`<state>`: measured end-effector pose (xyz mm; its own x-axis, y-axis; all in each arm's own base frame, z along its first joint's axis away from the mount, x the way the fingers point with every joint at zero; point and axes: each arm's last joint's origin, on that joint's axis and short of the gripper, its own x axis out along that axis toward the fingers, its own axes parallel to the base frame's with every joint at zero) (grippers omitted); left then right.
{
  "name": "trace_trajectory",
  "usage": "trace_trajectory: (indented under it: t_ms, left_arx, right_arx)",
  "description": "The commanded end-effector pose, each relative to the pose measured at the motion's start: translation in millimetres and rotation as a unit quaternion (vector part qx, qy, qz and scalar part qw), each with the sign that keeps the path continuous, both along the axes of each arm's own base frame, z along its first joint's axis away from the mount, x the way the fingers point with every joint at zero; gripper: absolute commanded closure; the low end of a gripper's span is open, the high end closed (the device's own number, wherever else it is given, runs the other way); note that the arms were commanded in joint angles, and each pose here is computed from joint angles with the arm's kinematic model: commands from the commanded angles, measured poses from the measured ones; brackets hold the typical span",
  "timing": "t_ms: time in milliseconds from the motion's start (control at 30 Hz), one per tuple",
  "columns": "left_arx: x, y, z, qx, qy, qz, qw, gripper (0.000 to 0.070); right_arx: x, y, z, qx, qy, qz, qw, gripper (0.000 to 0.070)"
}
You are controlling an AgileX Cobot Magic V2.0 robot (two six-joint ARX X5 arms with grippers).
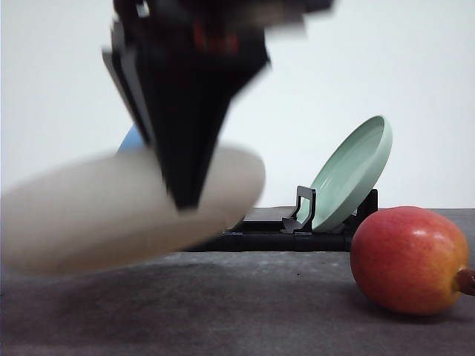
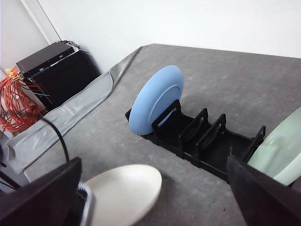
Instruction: Place pomegranate in white plate
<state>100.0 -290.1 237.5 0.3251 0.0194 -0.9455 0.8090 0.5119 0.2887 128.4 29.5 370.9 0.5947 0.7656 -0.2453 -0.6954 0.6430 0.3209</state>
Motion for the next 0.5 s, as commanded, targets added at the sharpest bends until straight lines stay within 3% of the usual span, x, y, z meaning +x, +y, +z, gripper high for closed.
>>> trace_trajectory:
  t_ms: [0, 367, 467]
  left_arx:
    - [-6, -10, -12, 0.018, -0.009, -0.01, 1.0, 0.0698]
    - [-12, -36, -58, 0.059, -0.029, -0.033, 0.997, 0.0691]
    - [-12, -36, -58, 0.053, -0.031, -0.023, 0.998, 0.0552]
  right_arx:
    - [0, 1, 4, 0.002, -0.005, 0.002, 1.0, 0.007]
    - [0, 0, 3, 0.001, 0.002, 0.002, 1.0, 0.007]
    - [-1, 0, 3, 0.001, 0.003, 0.002, 1.0, 0.007]
